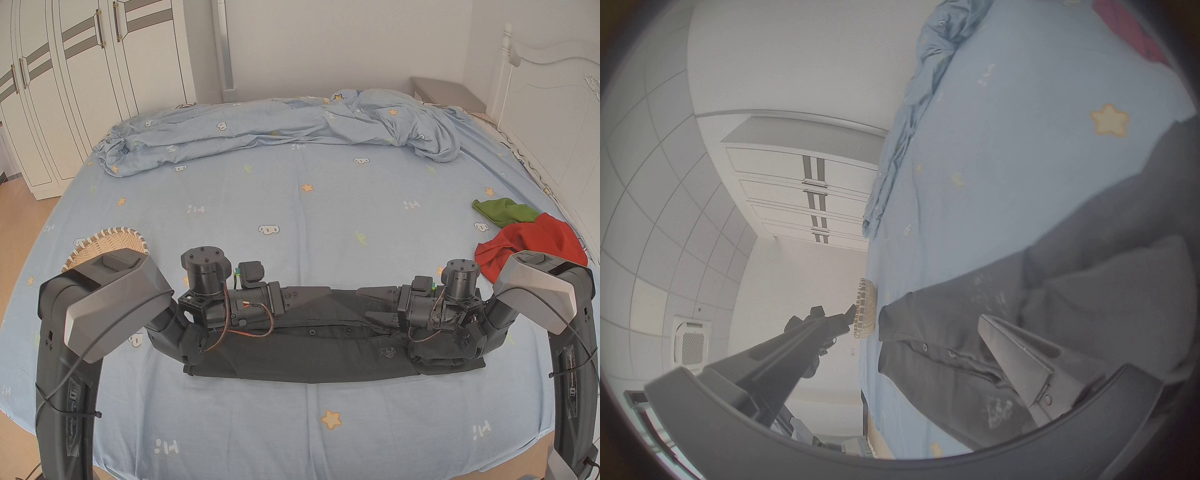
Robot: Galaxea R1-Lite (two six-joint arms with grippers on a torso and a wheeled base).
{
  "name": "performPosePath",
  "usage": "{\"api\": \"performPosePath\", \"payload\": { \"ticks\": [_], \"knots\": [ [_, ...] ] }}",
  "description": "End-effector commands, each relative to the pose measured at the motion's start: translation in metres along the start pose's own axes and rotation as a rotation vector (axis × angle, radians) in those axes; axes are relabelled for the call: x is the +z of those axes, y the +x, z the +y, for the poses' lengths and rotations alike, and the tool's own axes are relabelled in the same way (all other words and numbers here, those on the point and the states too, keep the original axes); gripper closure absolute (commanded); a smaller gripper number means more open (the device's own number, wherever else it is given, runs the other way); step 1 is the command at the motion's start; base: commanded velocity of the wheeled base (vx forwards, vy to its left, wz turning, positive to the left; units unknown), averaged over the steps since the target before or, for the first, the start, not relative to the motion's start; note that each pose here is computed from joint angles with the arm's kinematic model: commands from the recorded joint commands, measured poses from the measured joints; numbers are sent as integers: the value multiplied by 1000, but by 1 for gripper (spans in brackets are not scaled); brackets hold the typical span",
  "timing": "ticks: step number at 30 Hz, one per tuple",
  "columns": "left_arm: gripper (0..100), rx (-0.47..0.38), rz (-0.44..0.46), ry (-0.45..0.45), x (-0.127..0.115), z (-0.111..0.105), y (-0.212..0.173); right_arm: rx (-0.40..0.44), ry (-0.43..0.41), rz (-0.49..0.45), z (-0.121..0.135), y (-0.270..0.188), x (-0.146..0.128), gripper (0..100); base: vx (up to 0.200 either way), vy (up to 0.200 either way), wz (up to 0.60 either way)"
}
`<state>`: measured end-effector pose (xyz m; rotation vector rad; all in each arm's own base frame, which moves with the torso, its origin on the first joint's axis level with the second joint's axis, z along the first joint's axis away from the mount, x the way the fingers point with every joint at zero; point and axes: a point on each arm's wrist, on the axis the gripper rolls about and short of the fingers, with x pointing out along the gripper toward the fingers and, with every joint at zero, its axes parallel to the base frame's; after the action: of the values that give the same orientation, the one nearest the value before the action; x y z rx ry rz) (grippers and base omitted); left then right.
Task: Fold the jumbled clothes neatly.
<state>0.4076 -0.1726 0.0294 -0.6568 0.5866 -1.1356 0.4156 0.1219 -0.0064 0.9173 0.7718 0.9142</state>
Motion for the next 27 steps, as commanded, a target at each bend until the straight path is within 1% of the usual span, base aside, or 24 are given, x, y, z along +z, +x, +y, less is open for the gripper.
{"api": "performPosePath", "payload": {
  "ticks": [1,7,13,17,18,21,23,25,27],
  "knots": [
    [0,1,21,-18,-10,8,7,-12,22,19,-6,2,-8,0,0,0,0],
    [0,7,26,-27,-13,10,6,-28,44,32,-7,-2,-15,0,0,0,0],
    [0,23,36,-49,-19,13,1,-27,41,35,-1,-4,-17,0,0,0,0],
    [0,30,34,-50,-21,13,-4,-4,3,15,18,-10,-10,0,0,0,0],
    [0,38,29,-53,-21,12,-9,18,-27,-5,35,-15,-2,0,0,0,0],
    [0,56,-3,-45,-13,6,-27,46,-71,-38,61,-27,8,0,0,0,0],
    [0,76,-23,-47,-10,2,-43,51,-90,-68,74,-40,14,0,0,0,0],
    [0,102,-53,-42,-6,1,-61,42,-95,-95,79,-54,17,0,0,0,0],
    [0,134,-75,-35,-6,3,-79,22,-87,-118,77,-66,19,0,0,0,0]
  ]
}}
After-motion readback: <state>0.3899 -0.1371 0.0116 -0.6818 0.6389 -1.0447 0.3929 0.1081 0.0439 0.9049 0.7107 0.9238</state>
